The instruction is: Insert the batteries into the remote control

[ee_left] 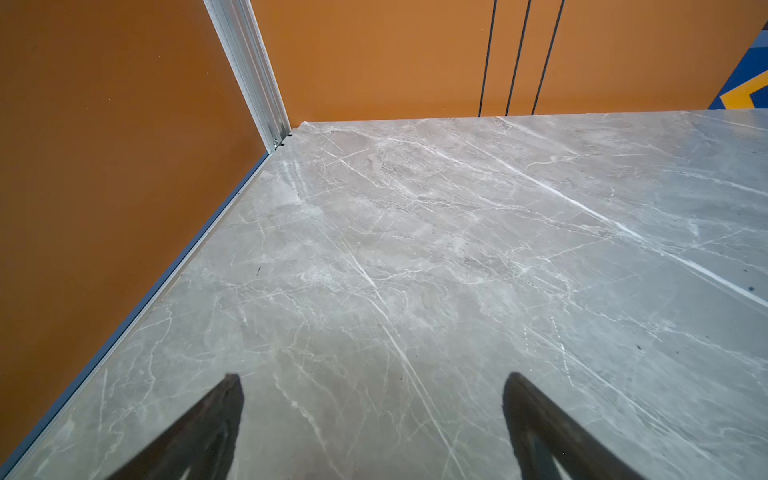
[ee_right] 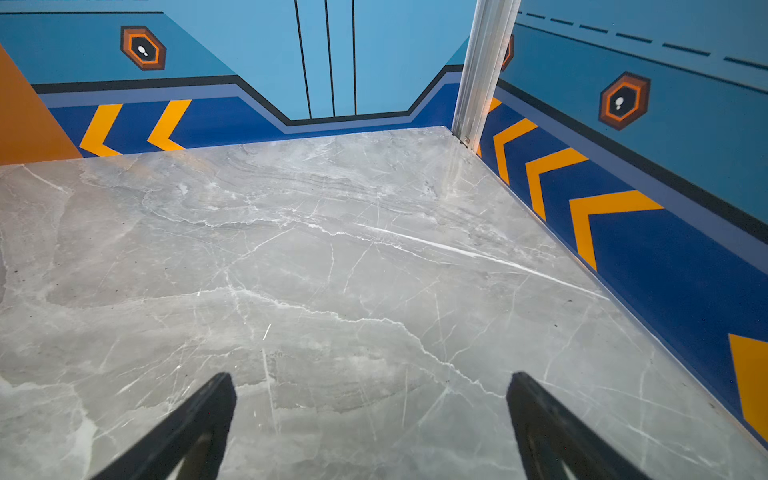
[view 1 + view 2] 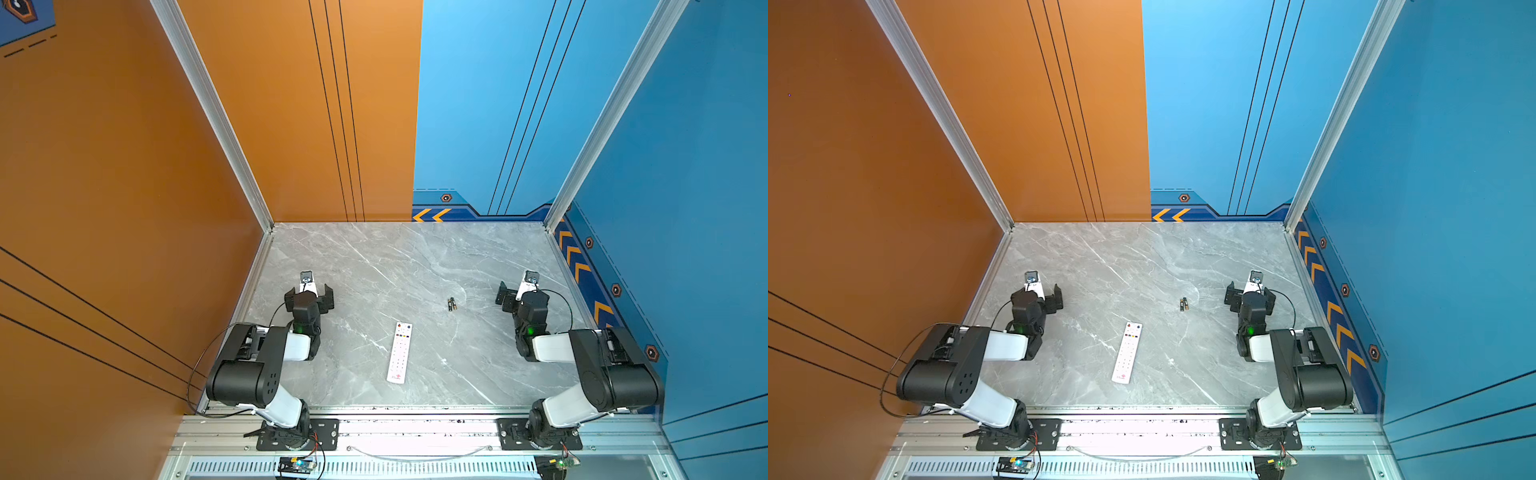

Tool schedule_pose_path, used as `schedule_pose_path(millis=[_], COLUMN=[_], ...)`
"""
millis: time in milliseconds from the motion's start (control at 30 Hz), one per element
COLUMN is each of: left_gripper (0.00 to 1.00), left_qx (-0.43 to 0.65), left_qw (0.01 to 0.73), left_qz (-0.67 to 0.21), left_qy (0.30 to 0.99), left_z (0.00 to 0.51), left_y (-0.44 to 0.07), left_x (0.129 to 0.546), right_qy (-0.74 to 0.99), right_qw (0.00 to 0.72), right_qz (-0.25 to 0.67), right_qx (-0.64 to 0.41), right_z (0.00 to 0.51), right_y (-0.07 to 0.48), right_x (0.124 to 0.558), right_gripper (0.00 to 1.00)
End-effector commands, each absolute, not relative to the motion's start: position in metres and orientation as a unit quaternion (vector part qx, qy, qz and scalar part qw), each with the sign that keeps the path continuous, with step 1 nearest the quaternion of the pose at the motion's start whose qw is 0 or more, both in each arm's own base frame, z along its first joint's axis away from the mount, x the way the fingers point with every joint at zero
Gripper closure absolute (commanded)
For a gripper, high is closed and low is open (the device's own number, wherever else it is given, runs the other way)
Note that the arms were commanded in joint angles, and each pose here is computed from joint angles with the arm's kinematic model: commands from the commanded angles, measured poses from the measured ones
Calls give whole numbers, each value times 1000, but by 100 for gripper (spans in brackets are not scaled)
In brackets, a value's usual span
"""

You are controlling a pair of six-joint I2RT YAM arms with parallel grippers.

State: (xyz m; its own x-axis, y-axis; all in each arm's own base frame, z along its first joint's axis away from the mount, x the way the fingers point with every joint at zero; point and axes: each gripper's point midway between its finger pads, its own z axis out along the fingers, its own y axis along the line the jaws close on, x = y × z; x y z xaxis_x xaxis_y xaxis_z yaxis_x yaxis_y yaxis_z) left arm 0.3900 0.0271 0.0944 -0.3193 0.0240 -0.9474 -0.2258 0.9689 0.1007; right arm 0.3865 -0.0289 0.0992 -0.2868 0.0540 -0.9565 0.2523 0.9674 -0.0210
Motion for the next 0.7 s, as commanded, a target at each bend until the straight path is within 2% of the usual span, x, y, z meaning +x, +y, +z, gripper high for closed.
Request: schedule_pose_path(millis=[0,667], left_gripper=[2,2], left_qx=[-59,-59], left_qw=[577,577], left_qz=[99,99], left_qy=[808,808], left_z=[93,93], left_y=[25,25], left_x=[392,392], right_qy=[800,803], right_qw=[583,582], right_qz=[-95,-79], right_qx=[100,100], right_z=[96,95], right_y=[-31,-32], right_x=[387,388], right_gripper=[0,0])
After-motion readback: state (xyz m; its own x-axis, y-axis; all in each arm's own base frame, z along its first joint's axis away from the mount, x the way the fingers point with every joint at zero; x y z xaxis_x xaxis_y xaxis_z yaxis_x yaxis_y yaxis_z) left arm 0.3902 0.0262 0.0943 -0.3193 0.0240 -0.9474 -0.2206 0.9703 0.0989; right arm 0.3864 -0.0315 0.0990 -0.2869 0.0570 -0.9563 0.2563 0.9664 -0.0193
